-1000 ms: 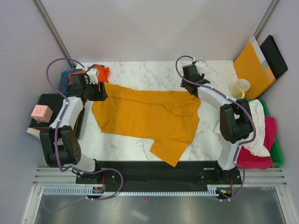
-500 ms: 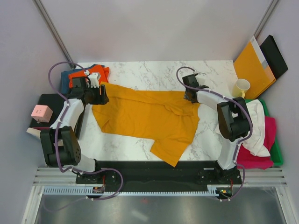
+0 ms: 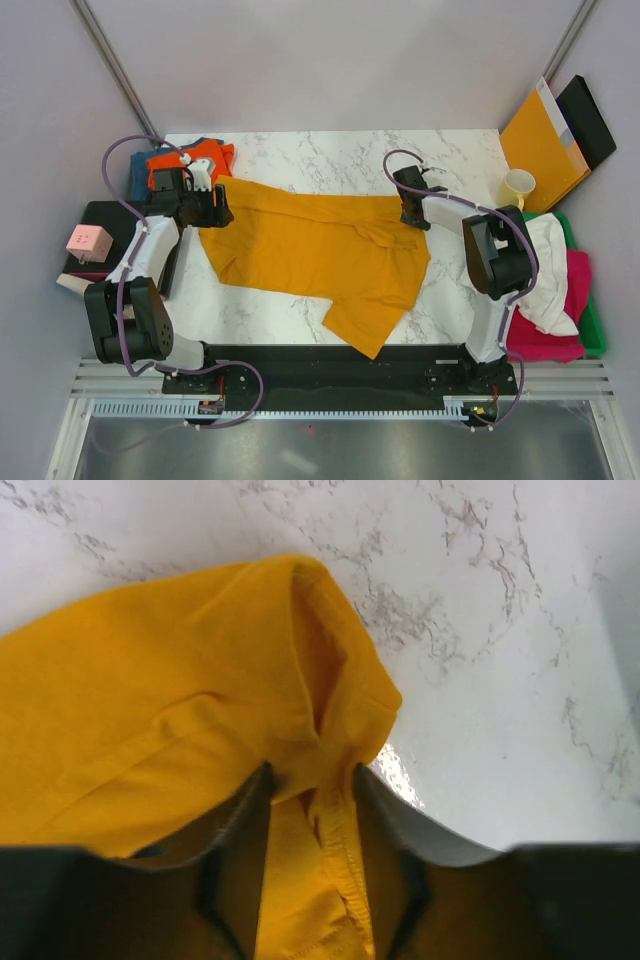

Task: Fold and stack the t-shirts
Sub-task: Fold the flattened tshirt in 1/3 of the way

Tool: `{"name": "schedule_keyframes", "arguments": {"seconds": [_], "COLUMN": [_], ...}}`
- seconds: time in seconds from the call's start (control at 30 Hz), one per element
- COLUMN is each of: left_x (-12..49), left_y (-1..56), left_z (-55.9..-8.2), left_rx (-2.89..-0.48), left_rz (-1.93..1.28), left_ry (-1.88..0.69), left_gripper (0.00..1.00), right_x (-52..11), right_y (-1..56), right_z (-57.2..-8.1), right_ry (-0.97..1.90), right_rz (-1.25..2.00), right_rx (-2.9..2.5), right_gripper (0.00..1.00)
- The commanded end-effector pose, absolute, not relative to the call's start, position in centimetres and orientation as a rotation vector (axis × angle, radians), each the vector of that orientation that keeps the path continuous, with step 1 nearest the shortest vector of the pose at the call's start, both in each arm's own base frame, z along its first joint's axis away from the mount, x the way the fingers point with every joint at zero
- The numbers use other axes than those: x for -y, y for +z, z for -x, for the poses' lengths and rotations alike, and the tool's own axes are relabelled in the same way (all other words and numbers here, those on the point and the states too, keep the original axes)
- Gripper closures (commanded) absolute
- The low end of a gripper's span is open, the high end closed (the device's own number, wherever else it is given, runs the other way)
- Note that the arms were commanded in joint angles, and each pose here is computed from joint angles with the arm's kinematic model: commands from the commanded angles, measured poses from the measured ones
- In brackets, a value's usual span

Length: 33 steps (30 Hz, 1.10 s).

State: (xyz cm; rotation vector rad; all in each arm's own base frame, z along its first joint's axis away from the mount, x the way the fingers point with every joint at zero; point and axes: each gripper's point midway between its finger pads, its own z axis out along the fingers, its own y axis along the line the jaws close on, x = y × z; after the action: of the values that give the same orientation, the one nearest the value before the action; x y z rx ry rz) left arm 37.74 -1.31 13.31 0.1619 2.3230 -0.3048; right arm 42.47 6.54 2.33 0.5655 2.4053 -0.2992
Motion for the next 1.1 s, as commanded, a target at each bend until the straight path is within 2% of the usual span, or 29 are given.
{"name": "schedule_keyframes", "arguments": {"seconds": [0.0, 0.03, 0.1, 0.13, 0.33, 0.67, 0.87, 0.93, 0.97, 1.0, 1.03, 1.07], "left_x": [2.0, 1.9, 1.8, 1.8, 2.1, 1.8, 1.3, 1.1, 1.1, 1.1, 1.2, 1.4], "left_y": [14.6, 14.6, 14.6, 14.6, 14.2, 13.3, 13.2, 13.1, 13.6, 13.9, 14.5, 15.4], "left_z": [-37.5, -37.5, -37.4, -37.5, -37.3, -36.8, -38.0, -38.5, -38.9, -39.0, -39.1, -39.4], "left_rx": [-2.283, -2.284, -2.283, -2.283, -2.298, -2.319, -2.331, -2.337, -2.326, -2.321, -2.303, -2.281], "left_rz": [-0.163, -0.164, -0.161, -0.163, -0.136, -0.126, -0.11, -0.11, -0.112, -0.119, -0.136, -0.149], "left_ry": [-0.336, -0.331, -0.326, -0.326, -0.351, -0.335, -0.312, -0.3, -0.297, -0.296, -0.302, -0.305], "left_gripper": [0.32, 0.33, 0.33, 0.33, 0.33, 0.33, 0.33, 0.33, 0.32, 0.3, 0.28, 0.25], "right_x": [-4.8, -4.3, -3.8, -3.3, -0.5, 1.4, 1.4, 1.1, 1.0, -0.1, -0.3, -1.0], "right_y": [-1.2, -1.4, -1.8, -1.9, -1.1, -0.8, -3.0, -1.8, -0.9, 1.0, 3.8, 6.4], "right_z": [-39.9, -39.6, -39.4, -39.2, -41.6, -51.8, -53.6, -53.3, -53.3, -55.4, -53.7, -55.3], "right_ry": [-0.388, -0.399, -0.413, -0.428, -0.511, -0.568, -0.54, -0.527, -0.504, -0.408, -0.366, -0.279], "right_rz": [-0.609, -0.62, -0.627, -0.644, -0.667, -0.681, -0.685, -0.681, -0.672, -0.651, -0.64, -0.638], "right_rx": [-2.539, -2.554, -2.569, -2.576, -2.6, -2.54, -2.561, -2.552, -2.527, -2.409, -2.359, -2.243], "right_gripper": [0.64, 0.75, 0.87, 1.0, 1.0, 1.0, 1.0, 0.96, 0.83, 0.7, 0.58, 0.31]}}
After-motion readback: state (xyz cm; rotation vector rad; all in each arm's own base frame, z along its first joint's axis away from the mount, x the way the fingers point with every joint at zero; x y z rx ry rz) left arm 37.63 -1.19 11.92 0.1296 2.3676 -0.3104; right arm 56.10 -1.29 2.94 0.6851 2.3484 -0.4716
